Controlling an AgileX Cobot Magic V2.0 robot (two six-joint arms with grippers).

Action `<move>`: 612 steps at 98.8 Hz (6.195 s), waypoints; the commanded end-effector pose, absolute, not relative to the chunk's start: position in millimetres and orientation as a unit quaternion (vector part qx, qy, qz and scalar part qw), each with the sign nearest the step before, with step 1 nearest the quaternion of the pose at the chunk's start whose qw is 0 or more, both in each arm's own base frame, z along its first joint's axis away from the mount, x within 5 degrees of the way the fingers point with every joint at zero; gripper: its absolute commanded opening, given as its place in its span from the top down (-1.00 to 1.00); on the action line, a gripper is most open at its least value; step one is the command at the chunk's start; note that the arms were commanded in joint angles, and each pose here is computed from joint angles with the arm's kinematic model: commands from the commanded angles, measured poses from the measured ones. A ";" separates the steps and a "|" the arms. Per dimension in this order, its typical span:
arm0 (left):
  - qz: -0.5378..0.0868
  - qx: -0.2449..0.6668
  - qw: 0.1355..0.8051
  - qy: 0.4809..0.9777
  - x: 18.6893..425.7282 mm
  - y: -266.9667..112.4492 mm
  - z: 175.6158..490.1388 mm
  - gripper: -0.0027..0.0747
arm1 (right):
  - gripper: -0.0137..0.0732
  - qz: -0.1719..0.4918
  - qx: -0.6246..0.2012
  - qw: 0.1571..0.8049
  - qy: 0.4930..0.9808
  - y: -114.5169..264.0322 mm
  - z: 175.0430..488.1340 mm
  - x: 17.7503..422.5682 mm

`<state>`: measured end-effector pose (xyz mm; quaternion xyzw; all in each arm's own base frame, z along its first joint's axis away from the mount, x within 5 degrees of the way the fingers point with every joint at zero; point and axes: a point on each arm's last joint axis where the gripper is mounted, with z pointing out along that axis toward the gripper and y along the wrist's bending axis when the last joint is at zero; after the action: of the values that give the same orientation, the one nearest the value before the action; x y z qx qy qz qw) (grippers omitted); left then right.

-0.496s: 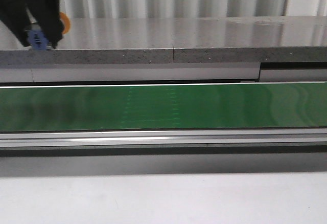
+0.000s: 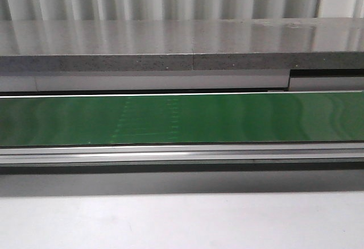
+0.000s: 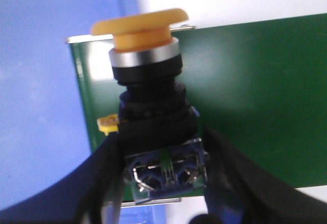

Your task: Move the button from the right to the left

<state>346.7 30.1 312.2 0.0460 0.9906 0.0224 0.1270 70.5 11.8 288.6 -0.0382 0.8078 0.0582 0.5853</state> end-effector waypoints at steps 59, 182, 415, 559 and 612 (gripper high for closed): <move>0.095 -0.036 0.074 0.992 366.0 128.3 255.3 0.80 | 0.84 0.059 -0.032 0.624 0.779 11.2 302.8 72.4; 0.131 -0.006 0.087 0.987 386.0 150.0 233.6 -0.33 | 0.84 0.059 -0.032 0.624 0.779 11.2 302.8 72.4; -0.030 0.084 0.598 0.796 101.7 -14.5 365.7 0.98 | 0.84 0.059 -0.032 0.624 0.779 11.2 302.8 72.4; -0.002 0.036 0.713 0.700 54.4 -2.7 199.5 0.98 | 0.84 0.059 -0.033 0.620 0.782 11.3 301.5 72.5; -0.002 0.036 0.713 0.701 54.4 -2.7 199.5 0.98 | 0.84 0.059 -0.033 0.617 0.784 11.4 300.0 72.6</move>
<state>55.8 -2.0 199.0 0.0401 0.7310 0.0080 0.6812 70.9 11.9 285.0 -0.0385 0.8115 0.0585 0.5802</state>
